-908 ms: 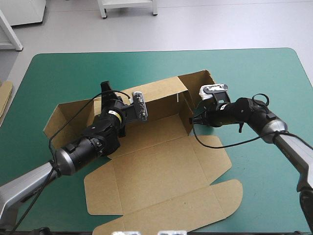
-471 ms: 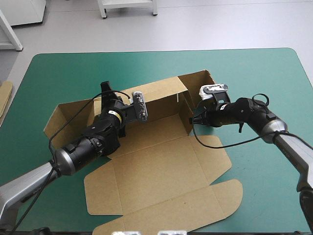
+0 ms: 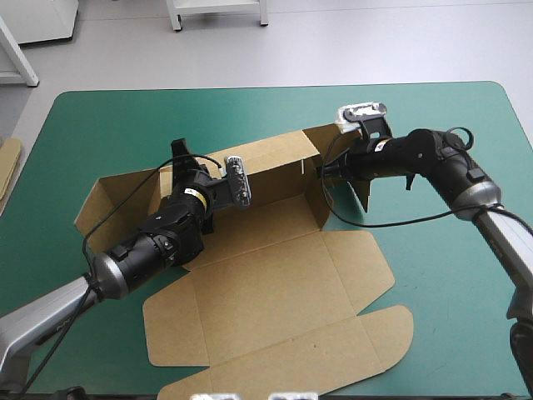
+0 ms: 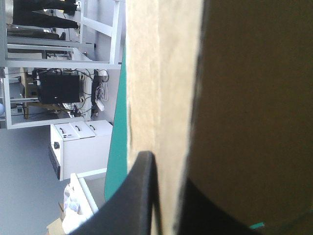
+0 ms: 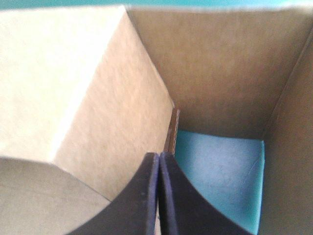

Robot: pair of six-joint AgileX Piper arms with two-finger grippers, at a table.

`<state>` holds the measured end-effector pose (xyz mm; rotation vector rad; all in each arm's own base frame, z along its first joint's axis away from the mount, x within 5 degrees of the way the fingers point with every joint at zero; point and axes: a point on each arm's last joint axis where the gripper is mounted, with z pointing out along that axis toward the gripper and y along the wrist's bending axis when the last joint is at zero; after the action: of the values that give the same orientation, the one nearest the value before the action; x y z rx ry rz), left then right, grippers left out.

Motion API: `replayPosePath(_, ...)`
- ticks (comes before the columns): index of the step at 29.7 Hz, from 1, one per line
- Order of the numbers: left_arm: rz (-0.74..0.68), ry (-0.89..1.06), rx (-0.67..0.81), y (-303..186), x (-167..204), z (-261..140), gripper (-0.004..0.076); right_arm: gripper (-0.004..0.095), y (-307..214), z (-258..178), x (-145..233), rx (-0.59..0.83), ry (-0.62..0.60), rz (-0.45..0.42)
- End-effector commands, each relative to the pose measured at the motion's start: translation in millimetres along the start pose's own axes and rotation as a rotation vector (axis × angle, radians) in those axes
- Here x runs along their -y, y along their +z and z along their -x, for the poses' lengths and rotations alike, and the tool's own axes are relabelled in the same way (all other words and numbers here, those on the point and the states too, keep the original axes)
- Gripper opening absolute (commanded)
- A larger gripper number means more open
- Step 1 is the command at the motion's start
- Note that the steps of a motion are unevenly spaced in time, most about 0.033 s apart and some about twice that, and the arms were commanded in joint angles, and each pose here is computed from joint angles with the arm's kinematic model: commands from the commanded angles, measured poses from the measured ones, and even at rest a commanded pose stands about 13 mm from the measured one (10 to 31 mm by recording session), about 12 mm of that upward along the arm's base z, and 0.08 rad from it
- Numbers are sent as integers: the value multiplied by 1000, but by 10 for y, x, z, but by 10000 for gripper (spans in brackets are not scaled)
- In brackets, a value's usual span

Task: Fold the box

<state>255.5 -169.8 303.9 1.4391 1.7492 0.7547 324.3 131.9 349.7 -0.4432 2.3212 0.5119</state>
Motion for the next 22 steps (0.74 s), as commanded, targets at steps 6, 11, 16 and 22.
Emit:
replayPosePath(6,-159,-159,-100,39,280,-125,-9,-17,-677,751,79,251,7,-43)
replayPosePath(11,-159,-176,-102,40,284,-127,-9,-17,-657,994,318,256,81,29)
replayPosePath(16,-159,-176,-102,40,284,-127,-9,-17,-449,1150,681,254,180,112)
replayPosePath(22,-159,-174,-96,41,283,-122,-9,-17,-13,1182,1024,207,302,270)
